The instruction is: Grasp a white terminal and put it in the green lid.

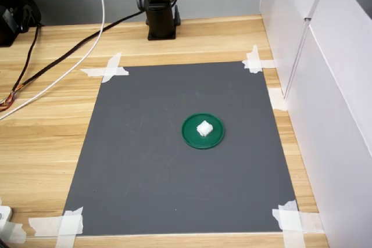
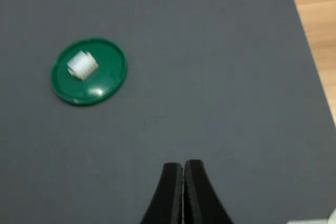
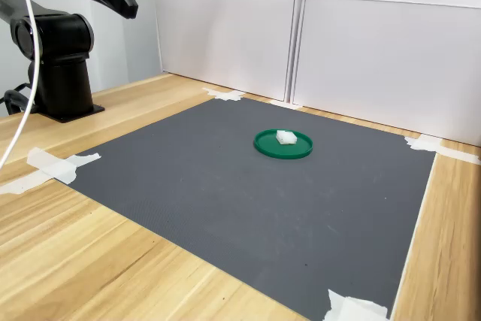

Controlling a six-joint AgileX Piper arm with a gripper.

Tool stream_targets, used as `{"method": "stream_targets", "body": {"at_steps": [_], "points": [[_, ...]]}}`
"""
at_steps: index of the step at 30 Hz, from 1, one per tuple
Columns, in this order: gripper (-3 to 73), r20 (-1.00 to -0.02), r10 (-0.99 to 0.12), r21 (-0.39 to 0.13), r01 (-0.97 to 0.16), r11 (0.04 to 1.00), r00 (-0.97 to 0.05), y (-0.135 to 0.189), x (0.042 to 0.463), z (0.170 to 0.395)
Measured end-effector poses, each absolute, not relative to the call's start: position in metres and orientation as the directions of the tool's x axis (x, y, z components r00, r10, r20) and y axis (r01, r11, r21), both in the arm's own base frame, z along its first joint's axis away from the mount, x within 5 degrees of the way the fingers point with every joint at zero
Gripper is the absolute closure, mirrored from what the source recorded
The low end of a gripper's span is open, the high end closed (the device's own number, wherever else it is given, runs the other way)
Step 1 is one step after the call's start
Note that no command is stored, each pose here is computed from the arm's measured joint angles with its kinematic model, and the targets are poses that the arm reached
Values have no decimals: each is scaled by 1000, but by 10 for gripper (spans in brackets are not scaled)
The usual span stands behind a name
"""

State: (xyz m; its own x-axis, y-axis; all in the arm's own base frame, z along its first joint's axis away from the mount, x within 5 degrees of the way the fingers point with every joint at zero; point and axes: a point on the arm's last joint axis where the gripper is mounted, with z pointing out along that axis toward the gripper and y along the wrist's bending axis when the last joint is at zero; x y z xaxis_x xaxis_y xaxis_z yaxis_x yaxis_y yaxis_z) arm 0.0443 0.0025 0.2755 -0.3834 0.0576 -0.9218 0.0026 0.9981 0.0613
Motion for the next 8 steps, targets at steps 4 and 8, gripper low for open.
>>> {"method": "stream_targets", "body": {"at_steps": [4, 8], "points": [[715, -948, 58, 61, 1, 998, -314, 2, 40, 270], [715, -949, 60, 62, 3, 998, -310, 2, 44, 254]]}}
